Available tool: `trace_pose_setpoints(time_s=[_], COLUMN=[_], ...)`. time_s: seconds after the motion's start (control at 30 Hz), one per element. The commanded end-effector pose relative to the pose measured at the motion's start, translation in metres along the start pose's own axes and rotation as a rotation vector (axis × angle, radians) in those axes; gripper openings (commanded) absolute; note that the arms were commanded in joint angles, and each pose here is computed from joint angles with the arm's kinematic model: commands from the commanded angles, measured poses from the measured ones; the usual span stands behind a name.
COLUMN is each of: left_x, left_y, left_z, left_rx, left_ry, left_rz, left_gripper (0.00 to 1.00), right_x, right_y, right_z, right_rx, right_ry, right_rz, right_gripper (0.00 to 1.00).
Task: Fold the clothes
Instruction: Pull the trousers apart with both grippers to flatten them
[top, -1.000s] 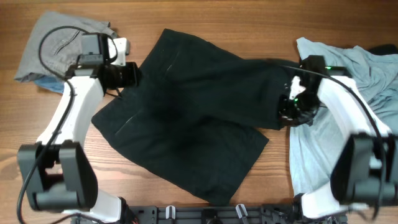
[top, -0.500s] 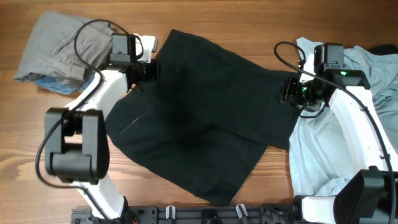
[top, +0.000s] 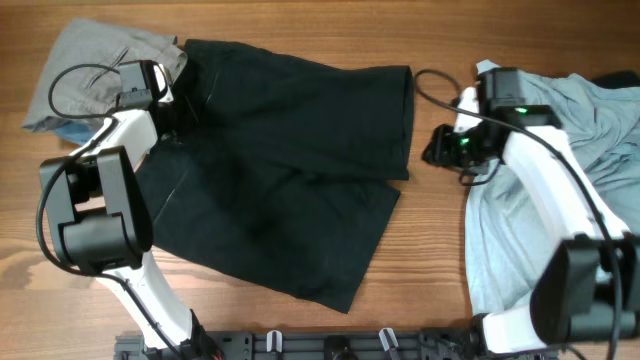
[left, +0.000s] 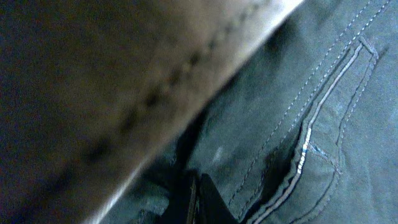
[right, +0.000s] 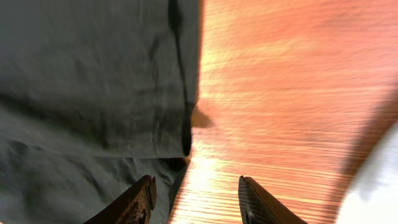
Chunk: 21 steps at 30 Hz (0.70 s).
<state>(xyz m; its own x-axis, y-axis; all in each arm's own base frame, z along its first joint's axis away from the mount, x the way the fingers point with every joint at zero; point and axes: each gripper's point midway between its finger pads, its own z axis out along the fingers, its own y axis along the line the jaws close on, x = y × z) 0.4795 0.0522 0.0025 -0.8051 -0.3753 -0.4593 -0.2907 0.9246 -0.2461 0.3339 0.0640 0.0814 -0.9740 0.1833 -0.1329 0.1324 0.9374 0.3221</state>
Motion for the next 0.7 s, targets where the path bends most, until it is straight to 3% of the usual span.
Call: trace_pose_setpoints(time_s=[0.0,0.03,0.13,0.2,0.23,0.27,0.3,0.33,0.4,0.5,0.6,0.67], left_x=[0.002,0.000,0.001,0.002,0.001,-0.001,-0.002,-0.003,-0.002,0.003,0.014,0.021], left_y=[-0.028,-0.036,-0.053,-0.057,-0.060,-0.061,-0.062,-0.063,-0.065,-0.064,-0.067,-0.068], left_z=[-0.017,-0.023,-0.034,-0.039,-0.046,-0.053,-0.060,-0.067,-0.076,-0.080,-0.080,-0.089], left_rx=[0.076,0.088,0.111,0.115,0.117,0.119,0.119,0.120,0.120,0.116,0.118,0.115], left_ry=[0.000,-0.012,-0.015,-0.012,-0.016,-0.022,-0.025,-0.028,-0.028,-0.007,0.036,0.059], left_rz=[-0.002,0.015,0.083,0.106,0.134,0.145,0.149,0.150,0.150,0.148,0.151,0.156], left_gripper=[0.10,0.14,0.24,0.29,0.34,0.37,0.39,0.41,0.43,0.50,0.51,0.52], right_x=[0.023,0.031,0.059,0.066,0.068,0.062,0.050,0.039,0.017,-0.029,-0.060,-0.064], right_y=[0.016,0.024,0.034,0.038,0.035,0.022,0.001,-0.019,-0.055,-0.099,-0.103,-0.102], right_z=[0.044,0.059,0.090,0.100,0.106,0.106,0.101,0.095,0.085,0.073,0.058,0.037], right_rx=[-0.001,-0.019,-0.006,-0.001,0.028,0.112,0.224,0.319,0.437,0.443,0.250,0.211], right_ry=[0.145,0.187,0.304,0.333,0.336,0.311,0.263,0.216,0.127,-0.031,-0.070,-0.080], right_rz=[-0.054,-0.118,-0.226,-0.244,-0.248,-0.209,-0.153,-0.095,-0.001,0.135,0.096,0.111], right_gripper=[0.47,0.40,0.55,0.53,0.28,0.13,0.05,0.04,0.05,0.05,0.37,0.38])
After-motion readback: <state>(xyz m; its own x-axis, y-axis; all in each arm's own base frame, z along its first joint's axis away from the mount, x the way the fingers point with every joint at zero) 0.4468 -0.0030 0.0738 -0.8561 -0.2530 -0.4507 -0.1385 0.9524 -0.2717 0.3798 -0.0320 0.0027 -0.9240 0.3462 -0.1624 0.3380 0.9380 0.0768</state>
